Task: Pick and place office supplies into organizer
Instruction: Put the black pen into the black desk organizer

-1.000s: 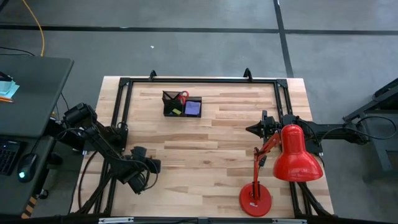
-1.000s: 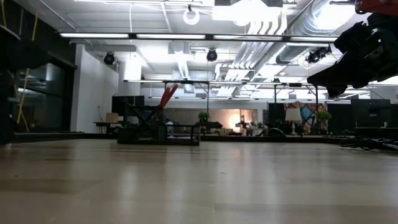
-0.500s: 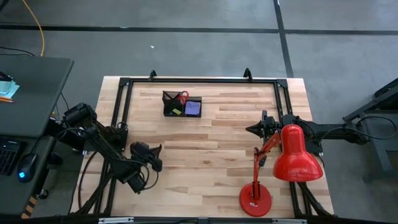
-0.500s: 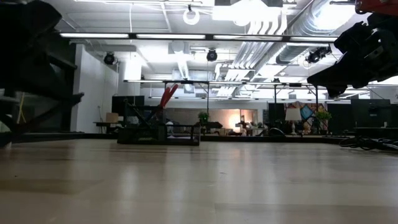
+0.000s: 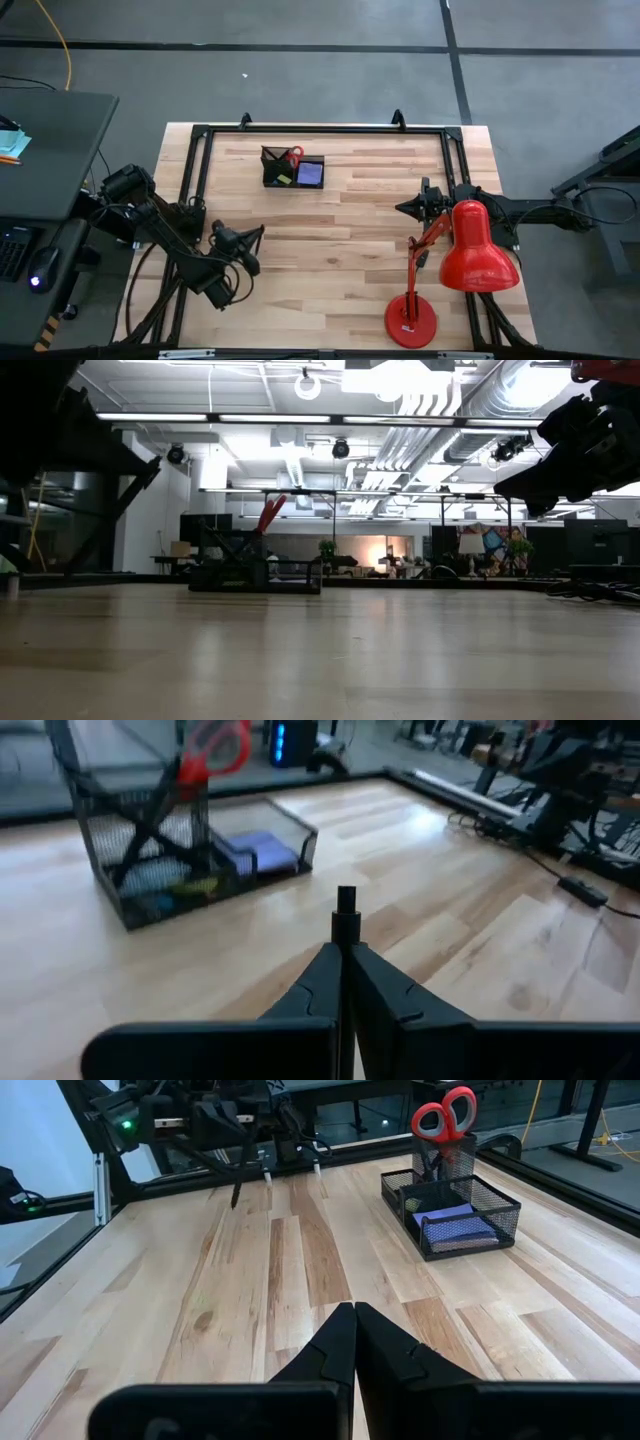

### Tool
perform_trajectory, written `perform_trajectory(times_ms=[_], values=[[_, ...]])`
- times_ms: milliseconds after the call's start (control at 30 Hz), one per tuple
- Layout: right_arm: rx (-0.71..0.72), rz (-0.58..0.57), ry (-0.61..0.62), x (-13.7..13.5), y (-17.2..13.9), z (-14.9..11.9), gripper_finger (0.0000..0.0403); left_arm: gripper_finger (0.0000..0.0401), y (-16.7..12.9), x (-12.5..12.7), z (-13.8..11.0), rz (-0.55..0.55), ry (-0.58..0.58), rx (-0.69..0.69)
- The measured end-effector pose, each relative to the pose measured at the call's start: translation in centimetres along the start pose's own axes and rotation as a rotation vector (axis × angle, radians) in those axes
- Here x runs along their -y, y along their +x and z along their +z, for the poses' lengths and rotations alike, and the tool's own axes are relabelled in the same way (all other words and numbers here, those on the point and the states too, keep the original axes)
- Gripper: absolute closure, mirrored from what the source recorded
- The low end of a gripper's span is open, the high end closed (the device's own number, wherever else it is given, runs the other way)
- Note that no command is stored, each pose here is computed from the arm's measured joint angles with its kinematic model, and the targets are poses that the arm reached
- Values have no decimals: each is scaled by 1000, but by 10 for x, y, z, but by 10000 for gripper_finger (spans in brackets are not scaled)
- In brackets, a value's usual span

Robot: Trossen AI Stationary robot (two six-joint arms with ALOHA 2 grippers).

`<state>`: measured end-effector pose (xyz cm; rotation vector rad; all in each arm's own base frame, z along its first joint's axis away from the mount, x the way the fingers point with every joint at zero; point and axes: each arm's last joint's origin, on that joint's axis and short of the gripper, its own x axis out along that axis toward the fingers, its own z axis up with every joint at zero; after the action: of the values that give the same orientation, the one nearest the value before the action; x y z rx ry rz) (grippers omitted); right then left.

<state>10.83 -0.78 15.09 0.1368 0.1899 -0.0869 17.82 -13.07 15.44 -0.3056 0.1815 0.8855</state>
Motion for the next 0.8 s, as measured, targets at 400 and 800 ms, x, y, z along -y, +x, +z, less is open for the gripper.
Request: perform_trajectory(times_ms=[400,800], values=[[0,0,0,0,0,0,402,401,20,-13,23,25,165,289],[0,0,0,0,0,0,402,401,69,-23,66,309,68,327]])
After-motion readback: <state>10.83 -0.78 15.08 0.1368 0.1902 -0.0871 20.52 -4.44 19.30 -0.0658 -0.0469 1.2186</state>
